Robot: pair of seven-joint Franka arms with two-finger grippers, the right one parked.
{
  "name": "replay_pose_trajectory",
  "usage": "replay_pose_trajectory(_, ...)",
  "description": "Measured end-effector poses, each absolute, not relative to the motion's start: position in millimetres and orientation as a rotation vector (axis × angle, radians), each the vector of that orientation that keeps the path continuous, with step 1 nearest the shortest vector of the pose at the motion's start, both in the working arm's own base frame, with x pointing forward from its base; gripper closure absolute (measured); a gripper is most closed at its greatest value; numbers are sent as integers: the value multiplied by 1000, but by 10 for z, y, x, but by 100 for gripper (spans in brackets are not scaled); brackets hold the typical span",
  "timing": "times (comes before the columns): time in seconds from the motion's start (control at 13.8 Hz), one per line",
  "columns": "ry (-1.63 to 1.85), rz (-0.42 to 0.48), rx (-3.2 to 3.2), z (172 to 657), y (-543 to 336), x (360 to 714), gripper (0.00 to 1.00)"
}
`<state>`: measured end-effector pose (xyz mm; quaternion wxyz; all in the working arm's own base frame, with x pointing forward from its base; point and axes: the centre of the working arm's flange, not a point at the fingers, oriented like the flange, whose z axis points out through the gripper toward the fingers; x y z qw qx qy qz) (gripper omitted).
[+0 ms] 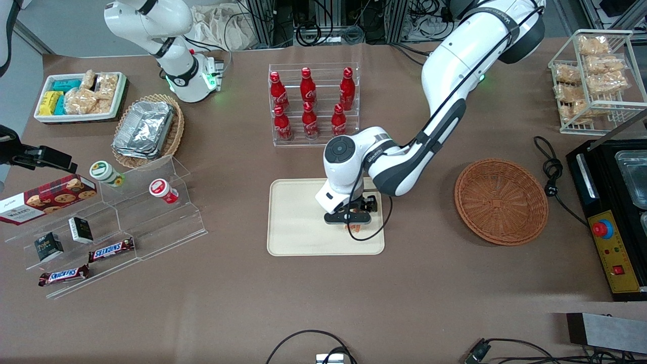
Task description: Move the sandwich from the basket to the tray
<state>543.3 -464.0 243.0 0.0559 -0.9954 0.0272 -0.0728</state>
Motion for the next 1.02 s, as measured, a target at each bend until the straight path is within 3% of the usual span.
replay_pose_trajectory(0.29, -5, -234, -2996, 2725, -4428, 5635, 0)
replay_pose_trajectory(0.73, -239, -186, -2975, 4153, -3429, 6022, 0)
replay_pose_trajectory(1.02, -327, -143, -2949, 4788, -2416, 6234, 0)
